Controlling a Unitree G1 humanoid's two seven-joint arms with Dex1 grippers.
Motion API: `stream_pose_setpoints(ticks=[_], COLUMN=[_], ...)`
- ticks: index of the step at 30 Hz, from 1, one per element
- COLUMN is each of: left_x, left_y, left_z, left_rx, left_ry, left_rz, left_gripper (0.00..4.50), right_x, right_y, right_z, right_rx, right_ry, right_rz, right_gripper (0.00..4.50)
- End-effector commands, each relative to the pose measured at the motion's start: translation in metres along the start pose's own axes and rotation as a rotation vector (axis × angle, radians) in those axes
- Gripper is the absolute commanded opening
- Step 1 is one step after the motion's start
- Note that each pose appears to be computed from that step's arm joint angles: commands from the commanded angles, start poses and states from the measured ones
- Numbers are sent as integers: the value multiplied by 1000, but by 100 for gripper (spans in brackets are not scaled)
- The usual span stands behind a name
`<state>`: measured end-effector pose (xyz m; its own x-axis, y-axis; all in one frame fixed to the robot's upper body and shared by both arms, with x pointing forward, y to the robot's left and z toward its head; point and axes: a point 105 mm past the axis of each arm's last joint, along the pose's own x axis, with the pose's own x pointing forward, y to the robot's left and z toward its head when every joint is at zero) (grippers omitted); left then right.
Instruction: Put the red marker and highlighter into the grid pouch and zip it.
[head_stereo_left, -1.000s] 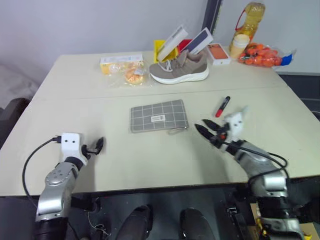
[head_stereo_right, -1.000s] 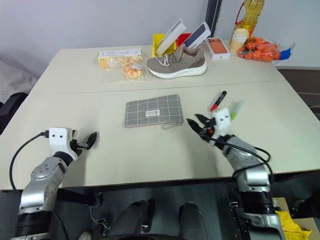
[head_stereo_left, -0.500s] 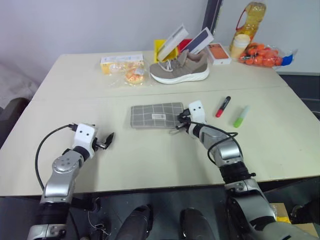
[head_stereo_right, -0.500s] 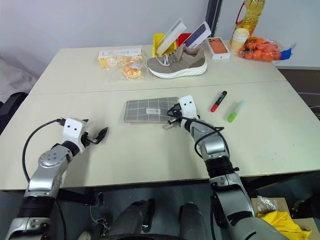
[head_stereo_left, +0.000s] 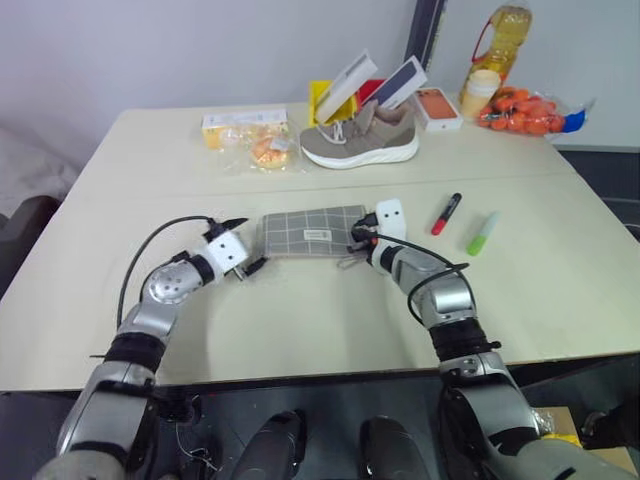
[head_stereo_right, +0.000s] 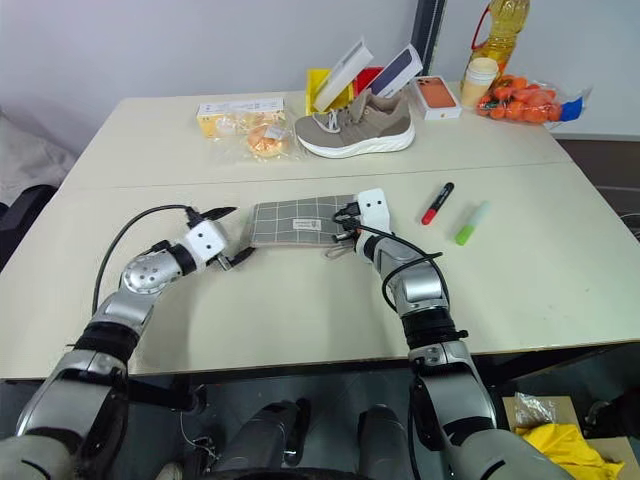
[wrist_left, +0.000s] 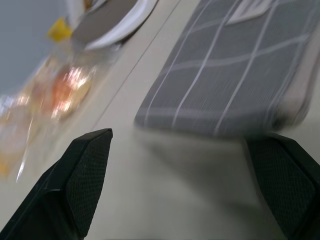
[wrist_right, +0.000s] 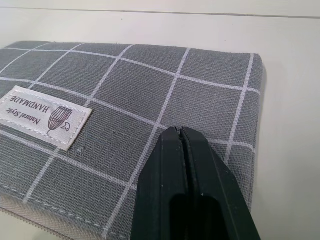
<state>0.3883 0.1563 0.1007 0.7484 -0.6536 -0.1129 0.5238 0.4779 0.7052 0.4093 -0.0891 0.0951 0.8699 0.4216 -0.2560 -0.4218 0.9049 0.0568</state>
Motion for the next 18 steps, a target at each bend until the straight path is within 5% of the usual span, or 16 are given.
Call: stream_pose_setpoints(ticks=[1,4,6,14,18], left_x=[12,16,18,23,21], left_y=[-13,-11,-10,-5,-2], left_z=[3,5,8,19,21], left_rx=[110,164,199,223,182], left_ry=[-18,-28,-44,-98,-118], left_rz=[-105,-118,-119,-97,-66], left_gripper=[450,450,397,31,7], right_x=[-2,-5,-6,-9,-10], right_y=[9,11,11,11,10], right_z=[4,2,1,1,13], right_rx=[-9,-13,-15,-16,-23], right_ry=[-20,-21,-21,-24,-75], right_rz=[15,9,6,-3,-6], right_gripper=[7,7,0,0,0])
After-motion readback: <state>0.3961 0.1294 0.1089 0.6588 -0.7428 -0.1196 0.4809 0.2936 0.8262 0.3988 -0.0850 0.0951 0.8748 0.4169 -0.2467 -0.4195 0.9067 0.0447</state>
